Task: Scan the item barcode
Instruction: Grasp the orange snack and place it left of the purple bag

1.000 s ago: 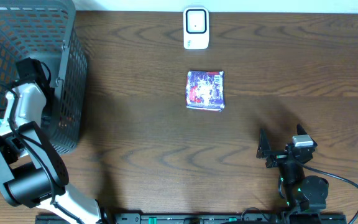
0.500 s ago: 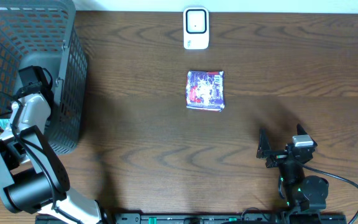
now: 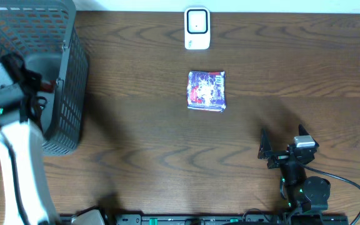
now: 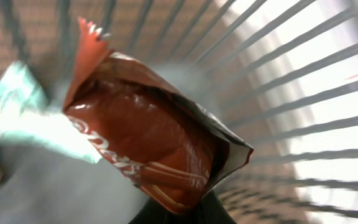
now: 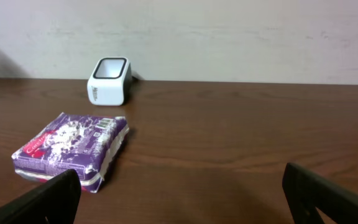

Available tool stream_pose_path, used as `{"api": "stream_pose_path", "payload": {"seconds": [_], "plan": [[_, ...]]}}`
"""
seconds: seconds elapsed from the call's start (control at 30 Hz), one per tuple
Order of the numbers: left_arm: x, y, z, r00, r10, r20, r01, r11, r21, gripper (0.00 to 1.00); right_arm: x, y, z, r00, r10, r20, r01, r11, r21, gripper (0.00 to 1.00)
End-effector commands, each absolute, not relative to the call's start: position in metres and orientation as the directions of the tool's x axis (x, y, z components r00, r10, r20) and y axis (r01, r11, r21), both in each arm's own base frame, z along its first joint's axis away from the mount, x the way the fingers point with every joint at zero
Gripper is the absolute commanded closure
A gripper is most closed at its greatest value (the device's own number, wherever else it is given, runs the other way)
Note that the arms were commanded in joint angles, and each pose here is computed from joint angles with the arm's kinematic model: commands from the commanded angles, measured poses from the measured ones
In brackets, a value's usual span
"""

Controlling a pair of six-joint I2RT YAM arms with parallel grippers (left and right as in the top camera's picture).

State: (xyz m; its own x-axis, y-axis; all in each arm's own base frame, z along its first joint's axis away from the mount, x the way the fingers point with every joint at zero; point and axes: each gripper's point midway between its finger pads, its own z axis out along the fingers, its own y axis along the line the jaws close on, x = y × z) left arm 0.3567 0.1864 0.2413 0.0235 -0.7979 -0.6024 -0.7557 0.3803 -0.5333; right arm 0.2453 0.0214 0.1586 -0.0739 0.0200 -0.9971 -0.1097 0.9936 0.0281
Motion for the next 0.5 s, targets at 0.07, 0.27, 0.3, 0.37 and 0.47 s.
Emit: {"api": "stream_pose_path", "payload": {"seconds": [0.07, 0.27, 0.3, 0.37, 0.47], "plan": [[0.341, 0.152, 0.354, 0.136, -0.731, -0.668, -0.511, 0.526, -0.680, 0.92, 0.245, 0.021, 0.158, -0.075, 0.034, -0.997, -0.111, 0.993, 0.043, 0.01], [0.342, 0.064, 0.404, 0.049, -0.735, -0.677, -0.239, 0.649, -0.722, 0.92, 0.245, 0.021, 0.158, -0.075, 0.034, -0.997, -0.111, 0.993, 0.043, 0.01], [0.345, 0.044, 0.405, 0.008, -0.732, -0.681, -0.198, 0.666, -0.719, 0.93, 0.245, 0.021, 0.158, -0.075, 0.034, -0.997, -0.111, 0.993, 0.043, 0.01], [0.351, 0.006, 0.402, -0.085, -0.691, -0.718, -0.128, 0.723, -0.679, 0.93, 0.245, 0.021, 0.158, -0.075, 0.034, -0.997, -0.111, 0.993, 0.043, 0.01], [0.361, -0.035, 0.382, -0.193, -0.583, -0.789, -0.097, 0.812, -0.576, 0.93, 0.245, 0.021, 0.158, -0.075, 0.034, -0.997, -0.111, 0.993, 0.043, 0.01]]}}
